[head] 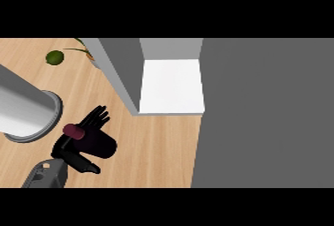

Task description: Pick up the wine, place it into the cabinet and close the cabinet

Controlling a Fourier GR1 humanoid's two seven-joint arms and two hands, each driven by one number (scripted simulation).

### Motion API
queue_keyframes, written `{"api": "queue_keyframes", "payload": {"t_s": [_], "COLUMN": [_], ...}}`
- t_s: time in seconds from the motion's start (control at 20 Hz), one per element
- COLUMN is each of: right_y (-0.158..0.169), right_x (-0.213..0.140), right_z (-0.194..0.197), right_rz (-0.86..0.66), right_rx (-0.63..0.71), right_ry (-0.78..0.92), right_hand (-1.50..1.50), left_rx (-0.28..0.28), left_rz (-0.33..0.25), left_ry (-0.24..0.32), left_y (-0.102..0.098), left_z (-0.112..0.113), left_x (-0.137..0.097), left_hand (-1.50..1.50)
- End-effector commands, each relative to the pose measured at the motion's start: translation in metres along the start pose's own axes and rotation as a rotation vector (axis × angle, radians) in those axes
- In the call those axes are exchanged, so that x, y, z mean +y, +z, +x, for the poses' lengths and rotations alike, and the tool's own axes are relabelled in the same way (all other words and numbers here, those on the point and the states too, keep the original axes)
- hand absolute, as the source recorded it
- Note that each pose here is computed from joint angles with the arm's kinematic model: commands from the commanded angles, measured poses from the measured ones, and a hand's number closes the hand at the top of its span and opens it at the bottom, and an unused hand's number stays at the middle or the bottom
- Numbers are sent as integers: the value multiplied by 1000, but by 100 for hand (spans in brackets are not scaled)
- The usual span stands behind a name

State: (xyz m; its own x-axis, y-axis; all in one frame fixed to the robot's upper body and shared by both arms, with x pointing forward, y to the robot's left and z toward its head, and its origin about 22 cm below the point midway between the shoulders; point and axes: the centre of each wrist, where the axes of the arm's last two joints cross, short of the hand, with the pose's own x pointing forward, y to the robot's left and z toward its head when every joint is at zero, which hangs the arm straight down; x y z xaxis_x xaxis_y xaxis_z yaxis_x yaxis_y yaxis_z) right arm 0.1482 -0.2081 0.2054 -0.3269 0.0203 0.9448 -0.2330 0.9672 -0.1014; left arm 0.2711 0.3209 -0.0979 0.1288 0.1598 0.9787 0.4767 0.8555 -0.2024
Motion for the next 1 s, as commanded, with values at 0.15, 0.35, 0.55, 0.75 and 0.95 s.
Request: {"api": "queue_keyframes", "payload": {"t_s": [0.15,0.35,0.55,0.75,0.95], "right_y": [13,16,18,19,14], "right_x": [3,4,-1,-2,-4], "right_z": [23,16,22,16,13], "right_rz": [-3,-1,-1,1,1], "right_rx": [-70,-72,-59,-41,-46], "right_ry": [-23,-29,-16,-38,-14], "right_hand": [-150,-150,-150,-150,-150], "left_rx": [-76,-68,-76,-122,-219], "left_rz": [-90,-169,-224,-279,-26], "left_ry": [115,145,81,-73,-120], "left_y": [-12,-11,-11,-19,4], "left_z": [1,-17,-6,-1,-11], "left_x": [3,-13,-10,-31,-17], "left_hand": [-150,150,150,150,150]}}
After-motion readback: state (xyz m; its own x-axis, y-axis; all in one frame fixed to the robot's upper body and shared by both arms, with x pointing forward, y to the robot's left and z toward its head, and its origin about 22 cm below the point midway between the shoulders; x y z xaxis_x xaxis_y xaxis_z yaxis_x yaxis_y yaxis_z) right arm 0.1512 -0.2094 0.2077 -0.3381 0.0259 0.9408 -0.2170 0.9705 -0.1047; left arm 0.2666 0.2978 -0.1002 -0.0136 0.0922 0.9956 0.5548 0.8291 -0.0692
